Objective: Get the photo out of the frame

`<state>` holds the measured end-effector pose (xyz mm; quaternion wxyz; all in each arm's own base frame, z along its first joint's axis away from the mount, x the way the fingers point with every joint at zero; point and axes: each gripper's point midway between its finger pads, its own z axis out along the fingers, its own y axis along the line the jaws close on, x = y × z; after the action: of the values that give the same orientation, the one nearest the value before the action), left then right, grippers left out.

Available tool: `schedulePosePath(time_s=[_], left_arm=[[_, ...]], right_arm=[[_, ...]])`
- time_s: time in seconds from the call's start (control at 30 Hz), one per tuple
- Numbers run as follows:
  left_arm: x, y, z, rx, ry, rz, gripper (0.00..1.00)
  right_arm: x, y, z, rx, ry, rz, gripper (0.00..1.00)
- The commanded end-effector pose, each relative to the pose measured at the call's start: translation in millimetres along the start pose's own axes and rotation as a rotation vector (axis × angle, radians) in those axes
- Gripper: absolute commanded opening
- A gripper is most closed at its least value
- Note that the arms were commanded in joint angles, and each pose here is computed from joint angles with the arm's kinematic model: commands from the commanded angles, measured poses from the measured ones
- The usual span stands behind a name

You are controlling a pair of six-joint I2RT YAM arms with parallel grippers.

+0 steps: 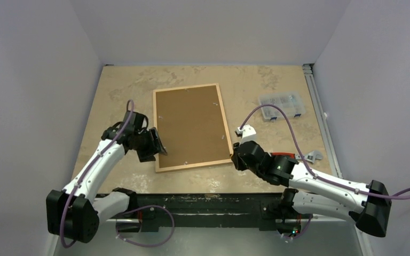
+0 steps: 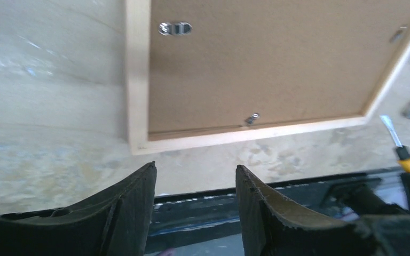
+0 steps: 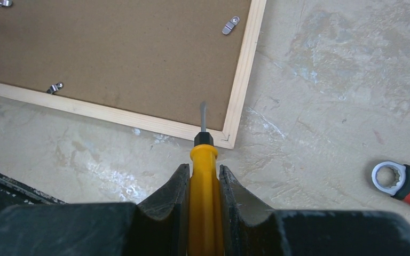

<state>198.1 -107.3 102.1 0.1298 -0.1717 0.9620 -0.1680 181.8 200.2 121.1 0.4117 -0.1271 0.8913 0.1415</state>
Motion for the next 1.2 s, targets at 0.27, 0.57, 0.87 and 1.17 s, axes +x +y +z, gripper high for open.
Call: schedulePosePath(time_s=[0.27,0.57,0.87,1.17], left_arm=[[24,-32,15,0.171,0.102,-0.072,0.54],[34,-24,37,0.116,0.113,-0.047,0.54],[31,-26,42,0.113,0.121,-0.038,0.53],[31,-26,43,0.107,0.125,-0.031,0.53]], right_arm=[[-51,1,44,0.095,-0.041,-0.005,0.00],[-58,-6,73,0.109,-0.017,-0.007,0.00],[-55,-9,86,0.122,-0.001,-0.018,0.00],[-60,0,90,0.079,-0.004,-0.011,0.00]])
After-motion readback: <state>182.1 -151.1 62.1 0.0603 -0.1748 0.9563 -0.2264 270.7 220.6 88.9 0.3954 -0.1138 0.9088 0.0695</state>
